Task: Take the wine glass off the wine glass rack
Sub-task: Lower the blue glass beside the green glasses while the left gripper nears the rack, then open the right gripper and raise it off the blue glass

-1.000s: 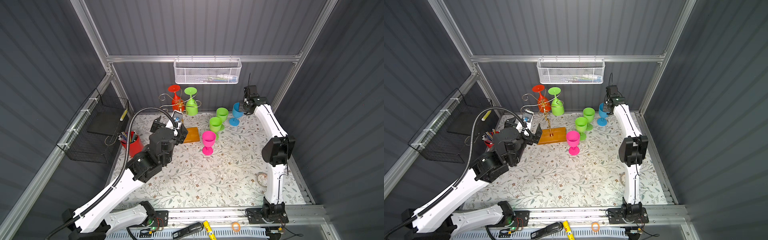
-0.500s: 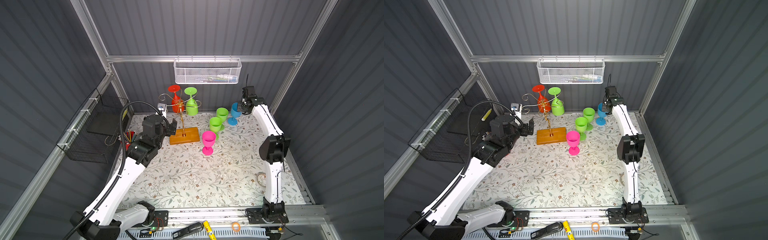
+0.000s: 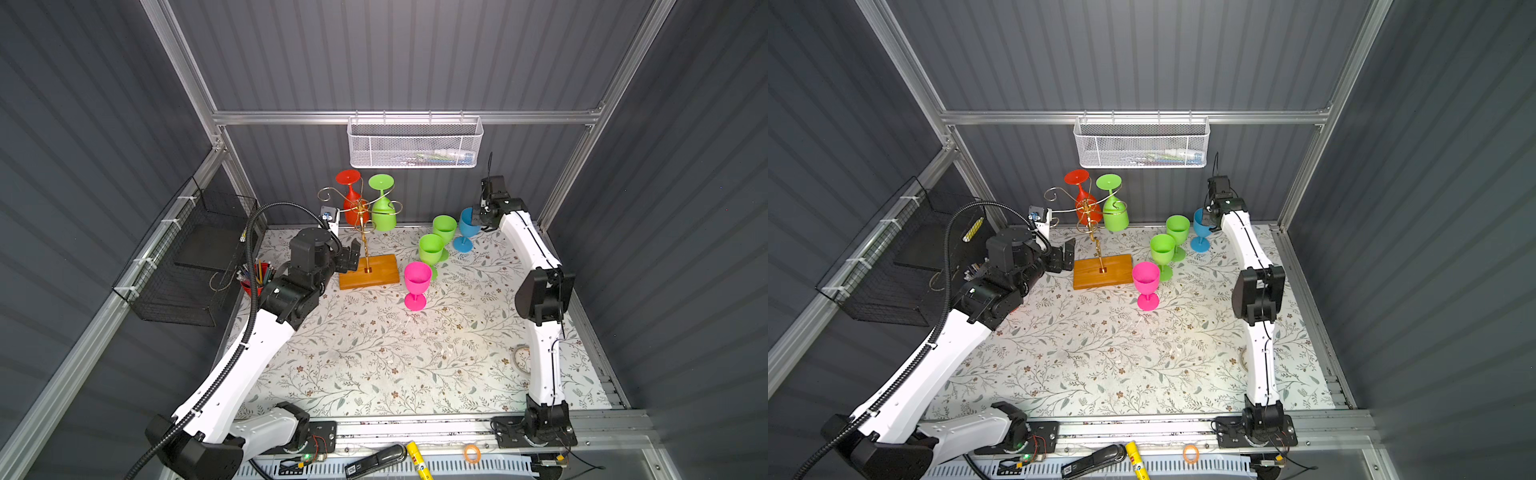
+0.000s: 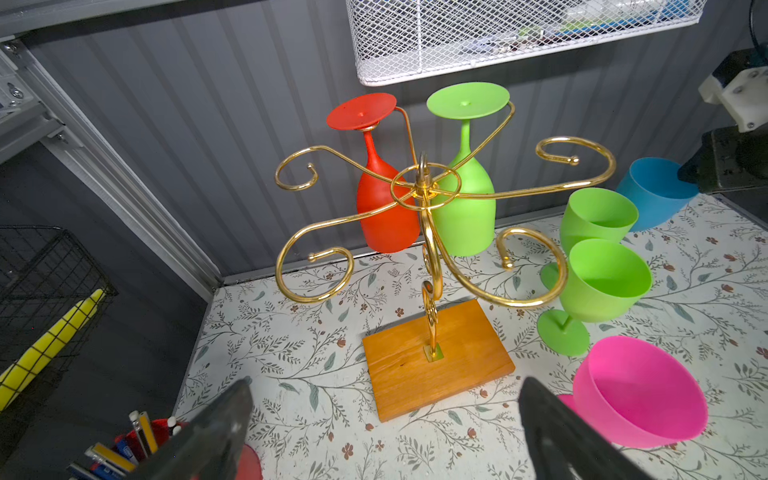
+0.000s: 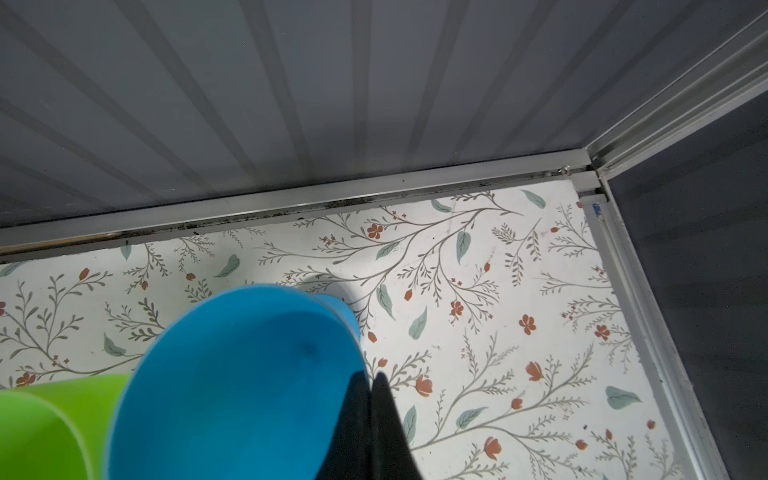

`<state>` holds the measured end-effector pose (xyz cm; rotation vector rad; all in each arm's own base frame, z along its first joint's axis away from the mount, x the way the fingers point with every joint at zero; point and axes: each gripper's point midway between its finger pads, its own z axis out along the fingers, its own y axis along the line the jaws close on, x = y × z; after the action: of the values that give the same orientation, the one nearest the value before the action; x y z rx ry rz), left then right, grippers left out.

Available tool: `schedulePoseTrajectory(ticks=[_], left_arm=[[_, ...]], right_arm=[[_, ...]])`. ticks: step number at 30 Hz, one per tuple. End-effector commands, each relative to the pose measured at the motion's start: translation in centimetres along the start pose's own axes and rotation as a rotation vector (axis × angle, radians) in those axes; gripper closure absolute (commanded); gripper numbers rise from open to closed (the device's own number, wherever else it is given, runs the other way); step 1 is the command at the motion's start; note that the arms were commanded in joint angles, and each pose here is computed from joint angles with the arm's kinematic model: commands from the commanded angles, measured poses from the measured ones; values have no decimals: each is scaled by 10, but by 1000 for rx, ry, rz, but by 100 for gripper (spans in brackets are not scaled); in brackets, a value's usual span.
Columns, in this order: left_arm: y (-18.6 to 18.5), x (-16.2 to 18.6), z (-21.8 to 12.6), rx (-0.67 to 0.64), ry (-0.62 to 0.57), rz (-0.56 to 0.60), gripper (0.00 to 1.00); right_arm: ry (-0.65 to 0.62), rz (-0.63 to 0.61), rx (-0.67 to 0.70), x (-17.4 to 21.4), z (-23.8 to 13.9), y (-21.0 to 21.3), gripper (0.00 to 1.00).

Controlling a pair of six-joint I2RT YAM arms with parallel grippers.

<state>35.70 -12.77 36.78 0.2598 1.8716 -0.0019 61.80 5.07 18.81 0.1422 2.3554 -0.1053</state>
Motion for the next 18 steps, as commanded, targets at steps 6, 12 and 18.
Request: schedulePoseTrajectory(ticks=[6,12,18], left_arm=[[2,-10,-5,9,-25,-22,0],[2,-11,-6,10,-28,-24,0],[4,-11,-7,4,-30,-25,0]], right_arm=[[-4,-5,-1,0,13,0,91],[-6,-20,5,0,10,1,72],[-36,-21,2,-13,-3,3,53]])
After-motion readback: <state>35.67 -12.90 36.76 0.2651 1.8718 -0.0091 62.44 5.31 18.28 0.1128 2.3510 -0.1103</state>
